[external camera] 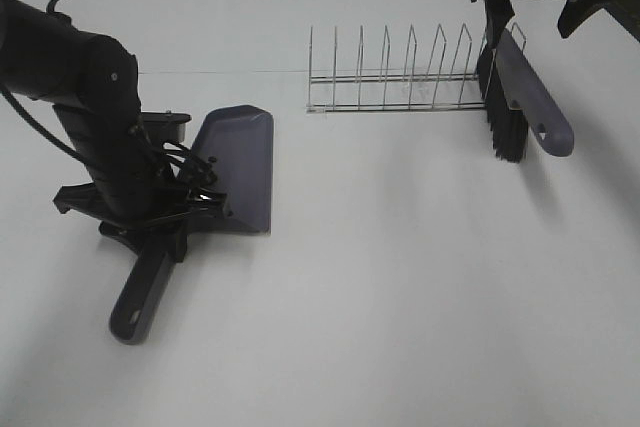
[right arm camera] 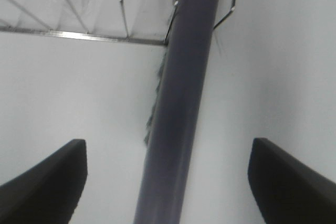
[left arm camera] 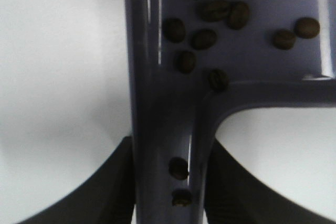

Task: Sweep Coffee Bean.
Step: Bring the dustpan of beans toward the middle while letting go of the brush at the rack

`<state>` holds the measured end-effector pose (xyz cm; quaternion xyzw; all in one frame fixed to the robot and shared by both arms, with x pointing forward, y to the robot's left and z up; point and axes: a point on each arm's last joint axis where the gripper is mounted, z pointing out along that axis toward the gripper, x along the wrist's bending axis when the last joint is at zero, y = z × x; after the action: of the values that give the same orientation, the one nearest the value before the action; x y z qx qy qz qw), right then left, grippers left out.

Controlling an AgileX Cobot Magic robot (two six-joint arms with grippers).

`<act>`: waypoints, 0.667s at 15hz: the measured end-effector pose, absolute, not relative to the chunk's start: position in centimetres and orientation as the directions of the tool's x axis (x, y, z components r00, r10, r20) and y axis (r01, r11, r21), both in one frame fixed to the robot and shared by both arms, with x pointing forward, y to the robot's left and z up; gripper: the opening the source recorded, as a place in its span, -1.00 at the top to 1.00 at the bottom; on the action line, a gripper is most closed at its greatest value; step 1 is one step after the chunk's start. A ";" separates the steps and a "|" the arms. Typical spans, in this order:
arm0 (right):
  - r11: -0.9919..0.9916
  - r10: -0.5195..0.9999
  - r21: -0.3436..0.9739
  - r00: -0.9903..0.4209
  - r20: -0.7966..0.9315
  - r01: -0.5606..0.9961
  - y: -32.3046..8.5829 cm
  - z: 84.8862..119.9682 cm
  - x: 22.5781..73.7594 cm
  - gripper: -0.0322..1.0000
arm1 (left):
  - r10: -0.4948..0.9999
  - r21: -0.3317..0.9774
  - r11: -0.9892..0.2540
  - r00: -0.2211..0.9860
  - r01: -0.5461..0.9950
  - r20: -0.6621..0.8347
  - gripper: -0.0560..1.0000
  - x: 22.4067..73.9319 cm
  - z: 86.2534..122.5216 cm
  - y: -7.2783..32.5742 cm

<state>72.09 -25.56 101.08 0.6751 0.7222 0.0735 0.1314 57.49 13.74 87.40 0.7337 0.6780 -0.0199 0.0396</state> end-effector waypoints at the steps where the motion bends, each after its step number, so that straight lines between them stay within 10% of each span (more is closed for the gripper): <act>1: 0.104 0.992 0.261 -0.081 -0.096 0.960 -24.5 101.4 70.8 -0.42 | 0.993 0.044 -0.075 0.079 0.996 -0.093 0.29 57.7 87.6 13.5; 10: 0.266 0.964 0.222 -0.257 -0.069 0.938 -17.9 103.6 58.0 -0.42 | 0.993 0.014 -0.071 0.071 0.997 -0.090 0.29 57.8 87.1 13.3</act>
<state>58.02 -17.90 103.63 0.6019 0.7900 0.0676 0.0954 57.81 13.35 87.07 0.7311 0.6808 -0.0283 0.0357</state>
